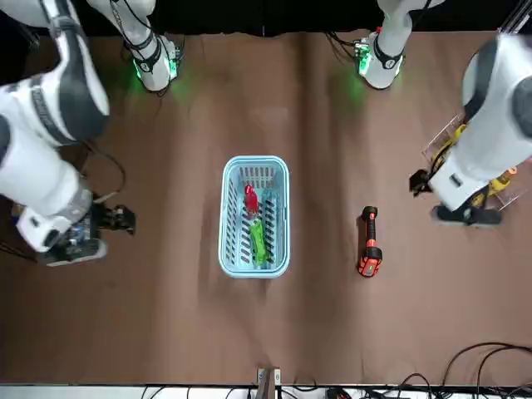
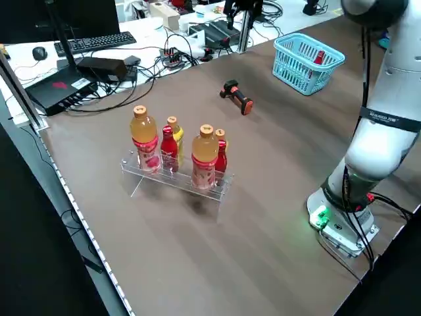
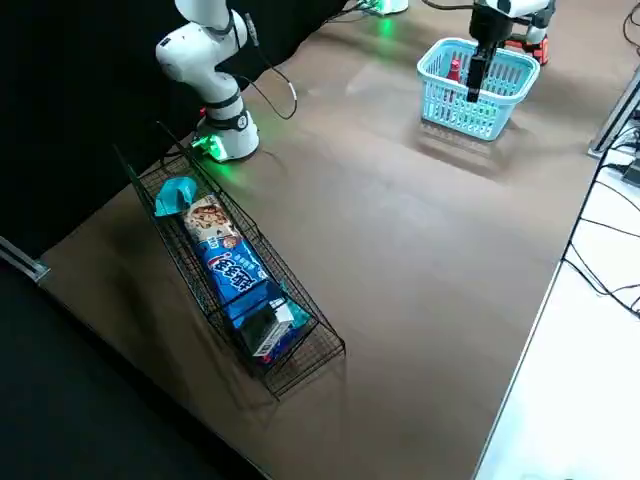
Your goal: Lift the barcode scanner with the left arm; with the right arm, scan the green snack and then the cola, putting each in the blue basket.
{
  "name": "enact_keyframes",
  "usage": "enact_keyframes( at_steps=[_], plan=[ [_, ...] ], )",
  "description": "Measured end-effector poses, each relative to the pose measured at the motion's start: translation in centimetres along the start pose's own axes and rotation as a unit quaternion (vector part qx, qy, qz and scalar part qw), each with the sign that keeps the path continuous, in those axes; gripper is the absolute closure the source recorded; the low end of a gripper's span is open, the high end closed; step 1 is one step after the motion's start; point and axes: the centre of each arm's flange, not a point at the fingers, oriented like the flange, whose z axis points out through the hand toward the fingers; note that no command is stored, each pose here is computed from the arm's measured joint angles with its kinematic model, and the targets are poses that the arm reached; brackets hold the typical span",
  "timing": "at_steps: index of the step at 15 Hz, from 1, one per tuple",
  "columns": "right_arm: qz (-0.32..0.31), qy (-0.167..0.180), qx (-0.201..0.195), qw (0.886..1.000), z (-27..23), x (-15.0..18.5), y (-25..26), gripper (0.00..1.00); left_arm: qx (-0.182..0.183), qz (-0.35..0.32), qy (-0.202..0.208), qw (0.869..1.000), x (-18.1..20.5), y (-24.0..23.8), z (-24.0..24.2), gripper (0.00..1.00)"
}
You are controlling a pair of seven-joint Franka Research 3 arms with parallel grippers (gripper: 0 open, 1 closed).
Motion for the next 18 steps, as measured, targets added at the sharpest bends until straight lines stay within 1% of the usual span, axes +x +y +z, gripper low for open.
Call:
enact_keyframes(
  at_steps=[1,3,5,6,8,10,13,15,16,18],
  plan=[
    [-0.018,0.001,-0.003,1.000,-0.7,-0.2,1.8,0.00,-0.016,-0.008,-0.001,1.000,-0.9,-1.0,-1.2,0.00],
    [-0.038,-0.007,-0.009,0.999,-2.0,-1.2,5.1,0.00,-0.046,-0.020,-0.004,0.999,-3.2,-2.1,-4.0,0.00],
    [-0.035,-0.008,-0.015,0.999,-3.5,-2.0,7.2,0.00,-0.064,-0.025,-0.007,0.998,-5.9,-2.4,-6.3,0.00],
    [-0.033,-0.007,-0.017,0.999,-4.2,-2.4,7.8,0.00,-0.067,-0.025,-0.004,0.997,-7.1,-2.5,-7.1,0.00],
    [-0.031,-0.012,-0.020,0.999,-5.2,-3.1,8.0,0.00,-0.067,-0.022,0.001,0.998,-8.4,-2.5,-7.9,0.00],
    [-0.032,-0.016,-0.014,0.999,-5.9,-3.8,7.4,0.00,-0.066,-0.020,-0.001,0.998,-8.7,-2.5,-7.7,0.00],
    [-0.012,-0.017,0.028,0.999,-6.7,-5.4,8.1,0.00,-0.066,-0.023,-0.004,0.998,-8.5,-2.9,-7.2,0.00],
    [-0.006,-0.019,0.028,0.999,-6.9,-6.7,8.4,0.00,-0.051,-0.021,-0.002,0.998,-8.4,-3.5,-7.2,0.00],
    [-0.008,-0.020,0.020,1.000,-6.4,-7.7,7.7,0.00,-0.040,-0.018,-0.001,0.999,-8.4,-3.7,-7.1,0.00],
    [-0.009,-0.024,0.015,1.000,-5.8,-8.4,7.2,0.00,-0.039,-0.018,0.000,0.999,-8.3,-3.5,-7.2,0.00]
  ],
)
